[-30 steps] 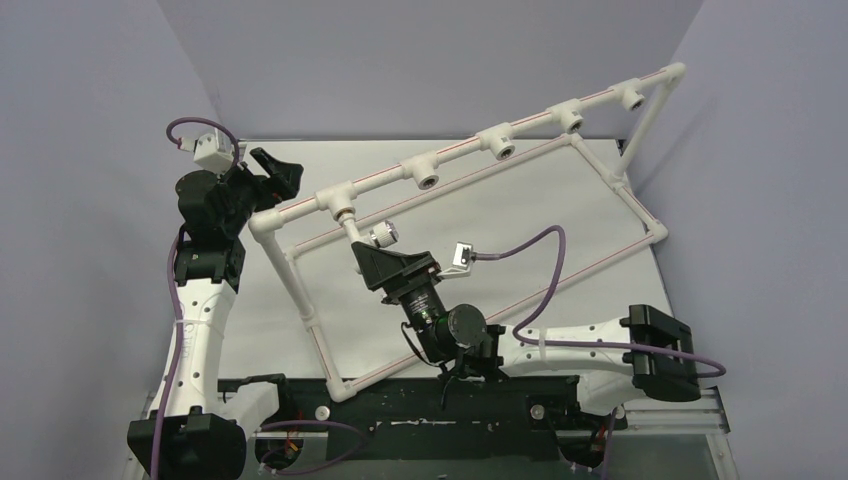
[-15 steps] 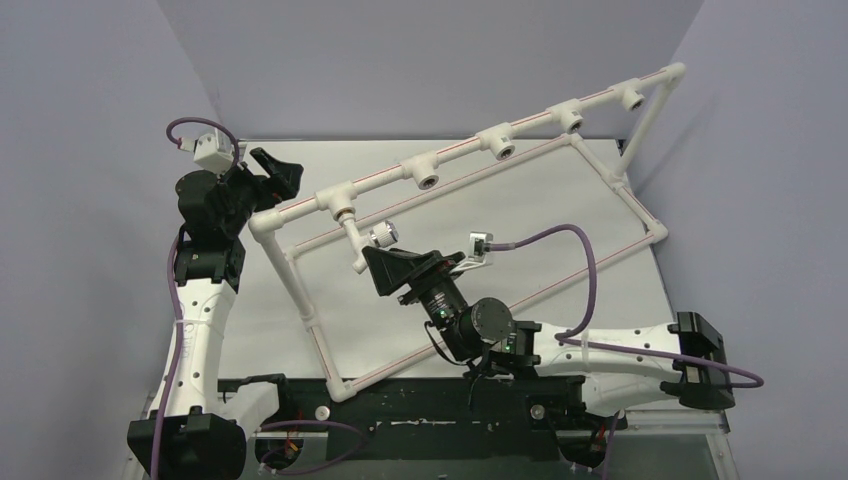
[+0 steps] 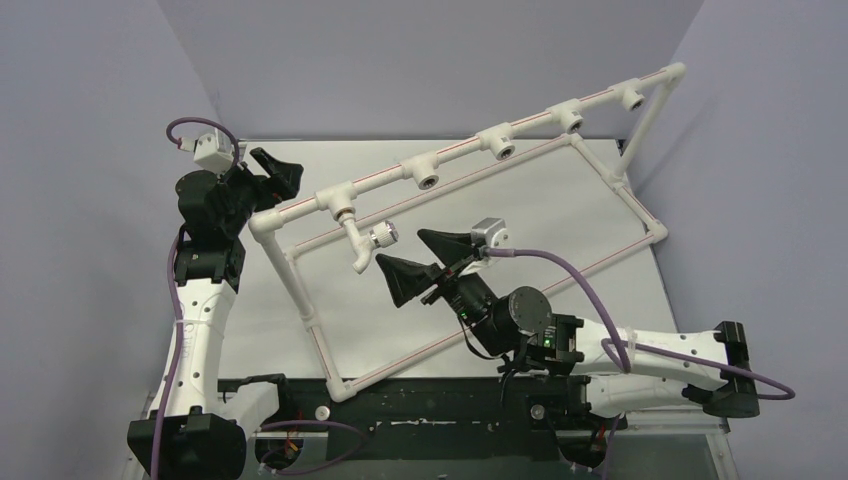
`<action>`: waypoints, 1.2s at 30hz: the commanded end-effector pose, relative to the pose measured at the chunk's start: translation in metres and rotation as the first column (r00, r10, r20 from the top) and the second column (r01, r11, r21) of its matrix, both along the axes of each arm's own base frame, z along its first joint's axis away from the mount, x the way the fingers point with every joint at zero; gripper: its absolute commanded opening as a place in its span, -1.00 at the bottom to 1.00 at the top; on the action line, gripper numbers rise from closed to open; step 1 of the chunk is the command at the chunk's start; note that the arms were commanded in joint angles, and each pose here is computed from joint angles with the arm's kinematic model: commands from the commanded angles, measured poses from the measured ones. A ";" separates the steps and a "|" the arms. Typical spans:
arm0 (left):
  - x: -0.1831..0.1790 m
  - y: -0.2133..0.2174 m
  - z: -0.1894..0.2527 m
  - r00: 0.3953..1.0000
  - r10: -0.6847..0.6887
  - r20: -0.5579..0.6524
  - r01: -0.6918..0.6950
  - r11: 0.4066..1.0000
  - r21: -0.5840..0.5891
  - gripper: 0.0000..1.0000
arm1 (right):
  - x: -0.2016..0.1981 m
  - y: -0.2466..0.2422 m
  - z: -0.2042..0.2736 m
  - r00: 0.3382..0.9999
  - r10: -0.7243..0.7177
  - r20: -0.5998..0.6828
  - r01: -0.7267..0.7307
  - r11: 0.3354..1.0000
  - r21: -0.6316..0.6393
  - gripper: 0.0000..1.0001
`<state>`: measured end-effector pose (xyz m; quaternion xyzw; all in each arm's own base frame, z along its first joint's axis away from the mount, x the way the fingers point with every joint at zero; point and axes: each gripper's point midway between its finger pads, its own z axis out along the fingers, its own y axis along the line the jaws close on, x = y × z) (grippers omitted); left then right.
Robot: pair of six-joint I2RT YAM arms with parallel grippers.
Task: Install the water faucets
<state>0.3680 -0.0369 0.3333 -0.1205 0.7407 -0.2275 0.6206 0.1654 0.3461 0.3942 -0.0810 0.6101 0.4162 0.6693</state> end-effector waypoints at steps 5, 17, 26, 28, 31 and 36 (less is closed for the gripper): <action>0.002 -0.001 0.022 0.997 -0.010 0.073 0.010 1.000 0.006 0.73 | -0.021 -0.008 0.058 0.867 0.171 0.468 0.010 0.933 -0.359 0.77; 0.003 -0.003 0.021 0.997 -0.014 0.071 0.014 1.000 0.003 0.73 | -0.033 0.005 0.067 0.571 0.435 0.696 0.244 0.719 -0.650 0.83; 0.002 -0.003 0.021 0.997 -0.018 0.072 0.018 1.000 0.003 0.73 | -0.033 0.020 0.056 0.449 0.548 0.706 0.473 0.524 -0.708 0.88; 0.002 -0.003 0.021 0.997 -0.017 0.070 0.017 1.000 0.003 0.73 | -0.030 0.024 0.047 0.440 0.579 0.686 0.531 0.449 -0.719 0.88; 0.002 -0.004 0.021 0.997 -0.018 0.071 0.018 1.000 0.004 0.73 | -0.021 0.029 0.032 0.433 0.625 0.650 0.623 0.314 -0.717 0.88; 0.002 -0.003 0.021 0.997 -0.017 0.071 0.017 1.000 0.004 0.73 | -0.008 0.034 0.013 0.429 0.661 0.616 0.721 0.161 -0.674 0.88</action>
